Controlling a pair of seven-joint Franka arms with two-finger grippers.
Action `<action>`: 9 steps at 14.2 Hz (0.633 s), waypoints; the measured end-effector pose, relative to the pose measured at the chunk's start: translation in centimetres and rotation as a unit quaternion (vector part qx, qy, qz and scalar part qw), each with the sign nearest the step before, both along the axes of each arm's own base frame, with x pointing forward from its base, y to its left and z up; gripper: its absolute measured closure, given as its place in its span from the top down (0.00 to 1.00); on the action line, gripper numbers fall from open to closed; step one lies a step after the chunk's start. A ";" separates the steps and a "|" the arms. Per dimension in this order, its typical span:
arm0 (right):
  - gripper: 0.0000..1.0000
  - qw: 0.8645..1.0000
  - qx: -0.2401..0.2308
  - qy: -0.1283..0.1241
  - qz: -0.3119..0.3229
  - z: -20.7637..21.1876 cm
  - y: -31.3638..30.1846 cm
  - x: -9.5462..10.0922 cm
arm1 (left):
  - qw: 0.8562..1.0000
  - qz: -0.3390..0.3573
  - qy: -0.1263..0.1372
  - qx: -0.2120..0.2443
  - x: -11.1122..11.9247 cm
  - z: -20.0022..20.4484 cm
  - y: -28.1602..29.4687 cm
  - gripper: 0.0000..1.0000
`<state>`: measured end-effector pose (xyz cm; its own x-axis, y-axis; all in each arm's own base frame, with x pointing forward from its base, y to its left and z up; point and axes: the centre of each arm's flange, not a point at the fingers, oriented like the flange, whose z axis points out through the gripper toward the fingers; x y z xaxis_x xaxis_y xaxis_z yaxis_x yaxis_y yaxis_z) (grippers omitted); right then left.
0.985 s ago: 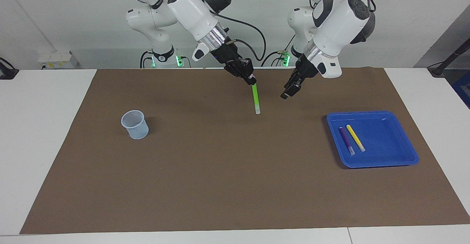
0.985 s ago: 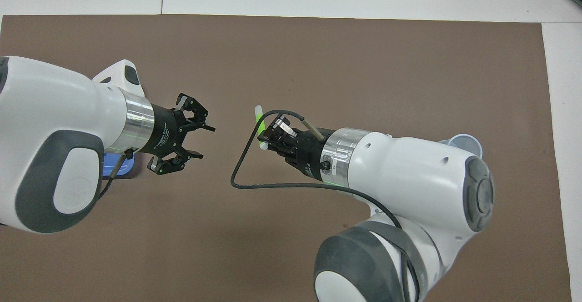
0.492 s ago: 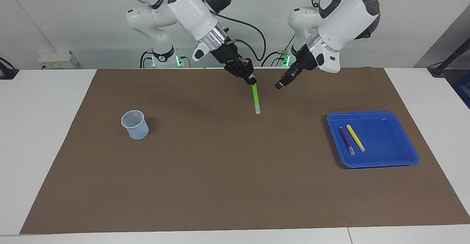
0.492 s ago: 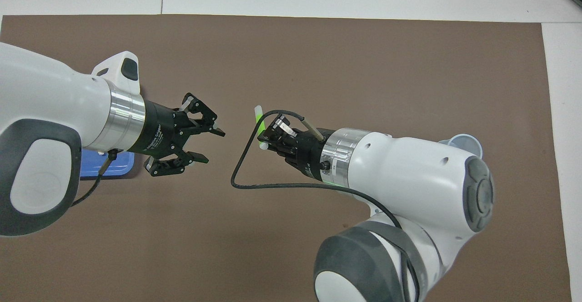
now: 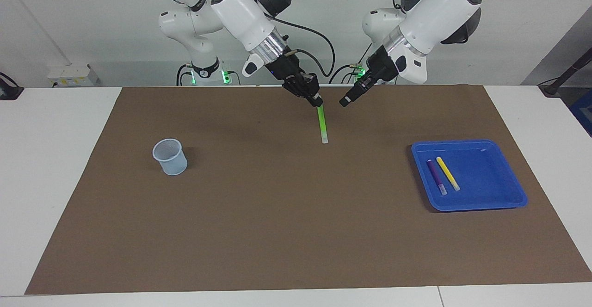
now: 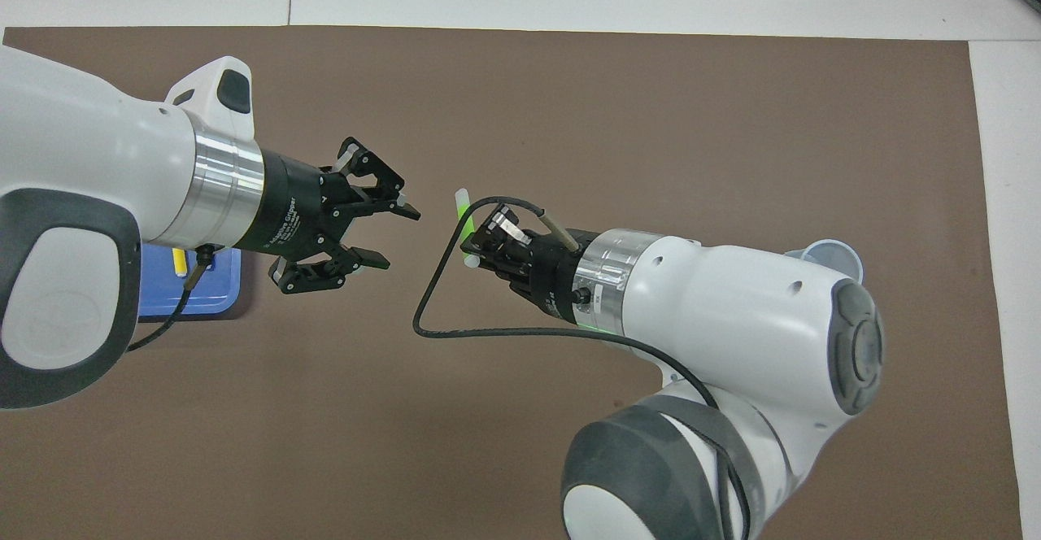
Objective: Right arm passes pens to left for tray arrangement
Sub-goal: 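Reach the left gripper toward the green pen held by the right gripper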
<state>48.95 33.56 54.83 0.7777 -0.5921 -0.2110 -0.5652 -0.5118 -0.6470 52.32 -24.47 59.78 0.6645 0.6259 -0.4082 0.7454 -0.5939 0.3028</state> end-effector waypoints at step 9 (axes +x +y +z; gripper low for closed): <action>0.17 1.000 0.000 0.000 0.000 0.0 0.0 0.0 | 0.999 -0.019 0.004 -0.027 3.9 -3.4 -4.0 0.60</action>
<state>48.95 33.57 54.83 0.7778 -0.5921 -0.2110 -0.5651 -0.5118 -0.6471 56.23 -28.49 56.43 0.6840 0.5780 -0.4450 0.7252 -0.6047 0.3293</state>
